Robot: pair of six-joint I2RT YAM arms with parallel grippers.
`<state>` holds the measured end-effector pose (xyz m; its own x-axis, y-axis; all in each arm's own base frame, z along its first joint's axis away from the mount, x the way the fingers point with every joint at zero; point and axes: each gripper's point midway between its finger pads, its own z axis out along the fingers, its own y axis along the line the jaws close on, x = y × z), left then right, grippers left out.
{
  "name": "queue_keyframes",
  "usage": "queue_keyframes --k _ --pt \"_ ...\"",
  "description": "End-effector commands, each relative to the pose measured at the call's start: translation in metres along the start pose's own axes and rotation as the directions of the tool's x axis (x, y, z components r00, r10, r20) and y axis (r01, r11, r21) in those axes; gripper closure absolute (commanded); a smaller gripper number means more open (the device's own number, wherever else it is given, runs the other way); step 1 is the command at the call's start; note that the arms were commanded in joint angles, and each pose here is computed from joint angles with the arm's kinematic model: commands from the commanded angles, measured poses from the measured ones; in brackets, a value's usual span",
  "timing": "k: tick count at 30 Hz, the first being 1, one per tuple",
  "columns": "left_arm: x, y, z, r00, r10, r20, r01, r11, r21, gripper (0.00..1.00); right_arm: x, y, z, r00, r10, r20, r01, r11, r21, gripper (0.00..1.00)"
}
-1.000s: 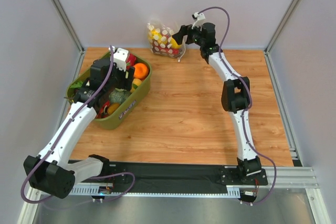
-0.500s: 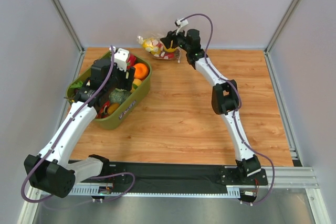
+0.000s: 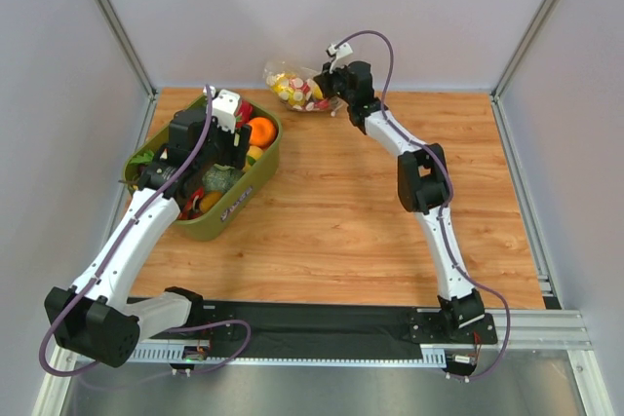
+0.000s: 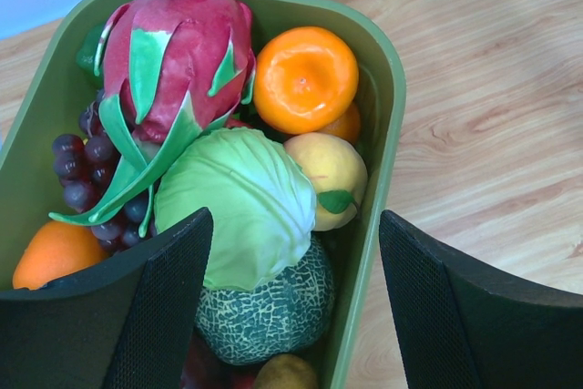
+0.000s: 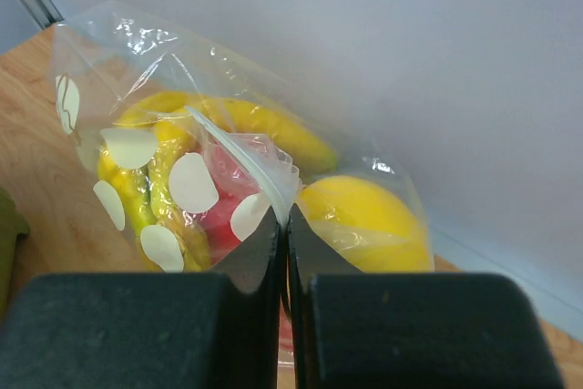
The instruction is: Open the zip-top bag and remove the fake food
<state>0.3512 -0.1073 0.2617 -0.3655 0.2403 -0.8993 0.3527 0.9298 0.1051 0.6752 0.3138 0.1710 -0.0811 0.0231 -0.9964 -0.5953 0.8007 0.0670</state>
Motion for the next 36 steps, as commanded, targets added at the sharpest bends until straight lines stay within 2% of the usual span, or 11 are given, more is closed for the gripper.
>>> queue_keyframes --k 1,4,5,7,8,13,15,20,25,29,36 --pt "-0.009 -0.004 -0.006 1.000 0.005 0.031 -0.006 1.000 0.024 0.20 -0.098 0.004 -0.029 0.990 -0.058 0.125 0.050 0.997 0.062 1.00" --pt "-0.011 -0.007 -0.007 0.999 0.004 0.039 -0.006 0.999 0.042 0.20 -0.100 0.003 -0.047 0.997 -0.020 0.079 0.013 0.995 0.097 1.00" --pt "-0.011 -0.010 -0.007 0.999 0.006 0.040 -0.009 0.998 0.058 0.20 -0.126 0.008 -0.061 0.994 -0.025 0.108 0.013 0.994 0.105 1.00" --pt "-0.014 -0.012 -0.008 0.999 0.002 0.050 -0.005 0.997 0.071 0.20 -0.118 0.011 -0.074 0.998 -0.010 0.066 0.003 0.994 0.111 1.00" --pt "-0.014 -0.016 -0.009 0.999 0.003 0.053 -0.008 0.996 0.094 0.20 -0.144 0.013 -0.088 0.995 -0.021 0.097 0.010 0.993 0.122 1.00" --pt "-0.021 -0.032 -0.015 0.996 -0.005 0.091 -0.011 0.984 0.178 0.22 -0.160 0.019 -0.132 0.998 0.047 0.036 -0.053 0.982 0.180 1.00" --pt "-0.026 -0.048 -0.018 0.994 0.003 0.113 -0.031 0.969 0.246 0.23 -0.166 0.026 -0.155 0.995 0.096 0.018 -0.098 0.973 0.208 1.00" --pt "-0.034 -0.099 -0.025 0.986 0.046 0.159 -0.101 0.927 0.362 0.25 -0.178 0.051 -0.197 0.997 0.074 0.017 -0.076 0.947 0.312 1.00" --pt "-0.049 -0.151 -0.039 0.982 -0.002 0.187 -0.090 0.873 0.479 0.25 -0.171 0.073 -0.228 0.993 0.120 0.013 -0.117 0.927 0.356 1.00" --pt "-0.062 -0.180 -0.037 0.965 -0.065 0.254 -0.074 0.860 0.504 0.24 -0.161 0.088 -0.244 0.983 0.178 0.039 -0.179 0.907 0.380 1.00" --pt "-0.048 -0.232 -0.004 0.976 -0.065 0.210 -0.059 0.844 0.533 0.21 -0.157 0.106 -0.255 0.967 0.244 0.071 -0.253 0.887 0.386 1.00"
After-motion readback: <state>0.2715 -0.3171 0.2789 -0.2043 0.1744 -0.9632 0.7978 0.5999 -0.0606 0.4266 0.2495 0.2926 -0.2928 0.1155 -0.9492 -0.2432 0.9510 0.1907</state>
